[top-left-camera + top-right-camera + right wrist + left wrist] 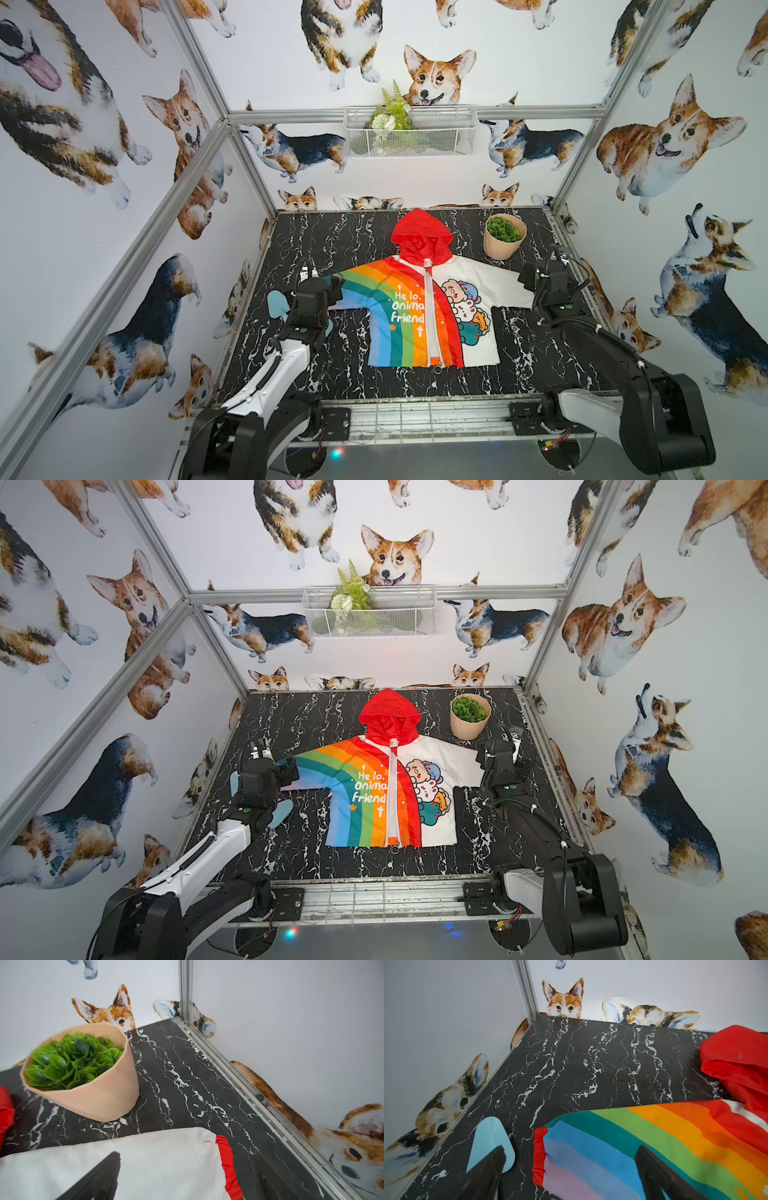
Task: Unzip the jacket
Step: Reset both arms
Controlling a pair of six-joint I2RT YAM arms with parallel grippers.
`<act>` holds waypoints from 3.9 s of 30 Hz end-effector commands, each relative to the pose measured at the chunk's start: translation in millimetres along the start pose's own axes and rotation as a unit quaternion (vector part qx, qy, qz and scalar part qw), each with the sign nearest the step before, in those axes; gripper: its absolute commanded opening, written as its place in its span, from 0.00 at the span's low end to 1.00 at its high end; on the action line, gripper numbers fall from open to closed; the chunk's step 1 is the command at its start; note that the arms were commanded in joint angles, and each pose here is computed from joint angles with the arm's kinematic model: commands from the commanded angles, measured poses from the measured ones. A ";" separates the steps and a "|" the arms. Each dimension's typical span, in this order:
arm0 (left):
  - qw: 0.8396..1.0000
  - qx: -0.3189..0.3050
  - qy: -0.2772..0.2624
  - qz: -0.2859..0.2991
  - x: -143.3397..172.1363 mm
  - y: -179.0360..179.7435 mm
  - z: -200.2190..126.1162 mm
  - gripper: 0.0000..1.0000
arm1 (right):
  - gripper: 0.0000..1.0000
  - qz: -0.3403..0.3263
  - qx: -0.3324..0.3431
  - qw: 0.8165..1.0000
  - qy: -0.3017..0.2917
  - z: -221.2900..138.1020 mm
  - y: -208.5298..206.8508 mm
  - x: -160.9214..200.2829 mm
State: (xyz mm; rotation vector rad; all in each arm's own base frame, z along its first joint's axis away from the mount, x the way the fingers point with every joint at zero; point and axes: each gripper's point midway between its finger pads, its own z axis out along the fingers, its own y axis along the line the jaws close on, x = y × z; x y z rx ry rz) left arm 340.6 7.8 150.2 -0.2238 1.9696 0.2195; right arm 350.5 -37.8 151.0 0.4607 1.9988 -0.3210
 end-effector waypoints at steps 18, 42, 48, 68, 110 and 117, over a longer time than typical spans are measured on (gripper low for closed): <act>0.990 0.106 -0.065 0.073 27.4 -43.8 52.6 1.00 | 0.99 -0.086 -0.087 0.992 0.001 50.7 36.4 32.7; 0.995 0.081 -0.036 0.042 33.4 -28.6 71.2 1.00 | 0.99 -0.064 -0.145 0.986 -0.056 32.9 35.6 48.4; 0.995 0.082 -0.036 0.043 34.0 -29.1 70.9 1.00 | 0.99 -0.048 -0.175 0.982 -0.049 38.0 38.1 48.0; 0.995 0.082 -0.036 0.042 33.4 -29.2 71.0 1.00 | 0.99 -0.049 -0.175 0.982 -0.050 37.1 37.5 48.1; 0.994 0.092 -0.034 0.045 34.2 -32.4 71.2 1.00 | 0.99 -0.052 -0.179 0.981 -0.050 36.4 39.9 48.2; 0.994 0.097 -0.040 0.043 33.7 -32.2 69.1 1.00 | 0.99 -0.052 -0.179 0.981 -0.050 36.4 39.8 48.2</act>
